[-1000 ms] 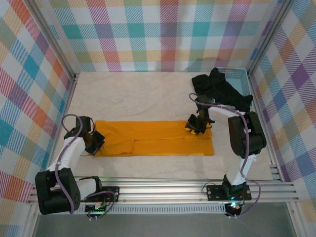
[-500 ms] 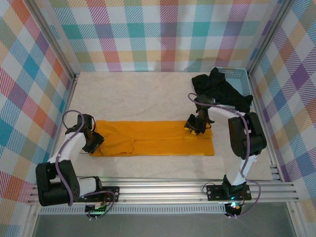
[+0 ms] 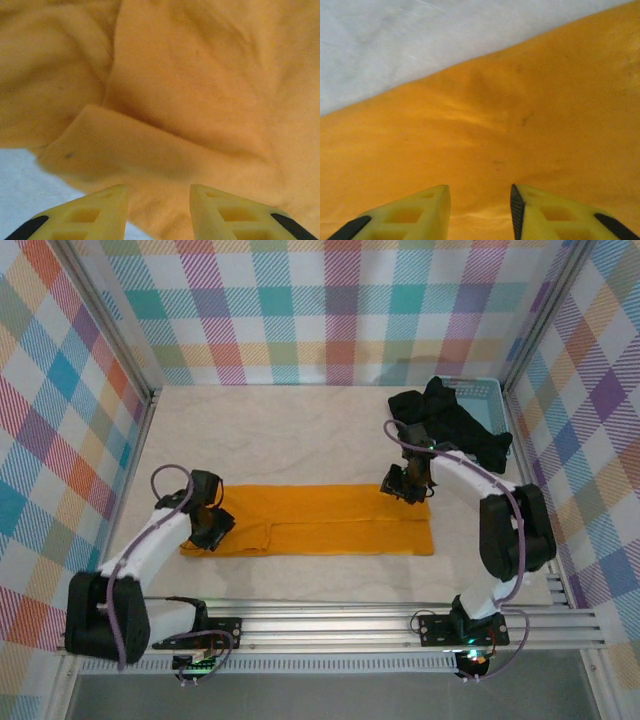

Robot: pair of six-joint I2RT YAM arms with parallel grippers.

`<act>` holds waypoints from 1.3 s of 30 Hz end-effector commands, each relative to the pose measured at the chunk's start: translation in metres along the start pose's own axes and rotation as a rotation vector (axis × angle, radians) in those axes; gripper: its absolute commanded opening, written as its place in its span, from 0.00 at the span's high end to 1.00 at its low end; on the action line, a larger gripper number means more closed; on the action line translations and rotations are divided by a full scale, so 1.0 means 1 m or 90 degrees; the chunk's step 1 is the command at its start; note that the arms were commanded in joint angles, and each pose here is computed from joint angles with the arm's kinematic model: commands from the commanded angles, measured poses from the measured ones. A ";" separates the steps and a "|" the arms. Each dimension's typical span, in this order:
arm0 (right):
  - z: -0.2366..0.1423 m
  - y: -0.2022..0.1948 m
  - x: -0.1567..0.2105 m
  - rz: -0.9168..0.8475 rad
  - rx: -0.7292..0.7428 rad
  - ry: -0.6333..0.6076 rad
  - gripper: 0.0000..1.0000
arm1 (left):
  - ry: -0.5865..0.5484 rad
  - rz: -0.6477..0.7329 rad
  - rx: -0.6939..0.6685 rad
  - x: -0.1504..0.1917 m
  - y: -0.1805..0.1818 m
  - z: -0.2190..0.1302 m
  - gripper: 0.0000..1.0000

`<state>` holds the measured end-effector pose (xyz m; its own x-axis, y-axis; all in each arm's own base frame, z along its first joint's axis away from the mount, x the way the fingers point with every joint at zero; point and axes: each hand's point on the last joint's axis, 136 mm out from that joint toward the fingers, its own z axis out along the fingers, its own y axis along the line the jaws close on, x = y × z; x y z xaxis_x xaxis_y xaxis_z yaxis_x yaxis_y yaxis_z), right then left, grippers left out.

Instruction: Fold and stack the t-shirts

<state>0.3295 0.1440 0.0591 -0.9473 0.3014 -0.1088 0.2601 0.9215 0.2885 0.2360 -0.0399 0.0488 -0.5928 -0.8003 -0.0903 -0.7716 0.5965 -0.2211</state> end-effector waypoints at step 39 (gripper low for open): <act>0.058 0.125 0.167 -0.020 -0.089 0.209 0.61 | -0.007 0.210 0.472 -0.064 -0.471 0.059 0.55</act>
<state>0.2044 0.3133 0.0219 -0.9654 0.1476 0.2150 0.2236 0.8928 0.3910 0.6426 -0.2777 0.0541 -0.7793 -0.5753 -0.2484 -0.2491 0.6482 -0.7196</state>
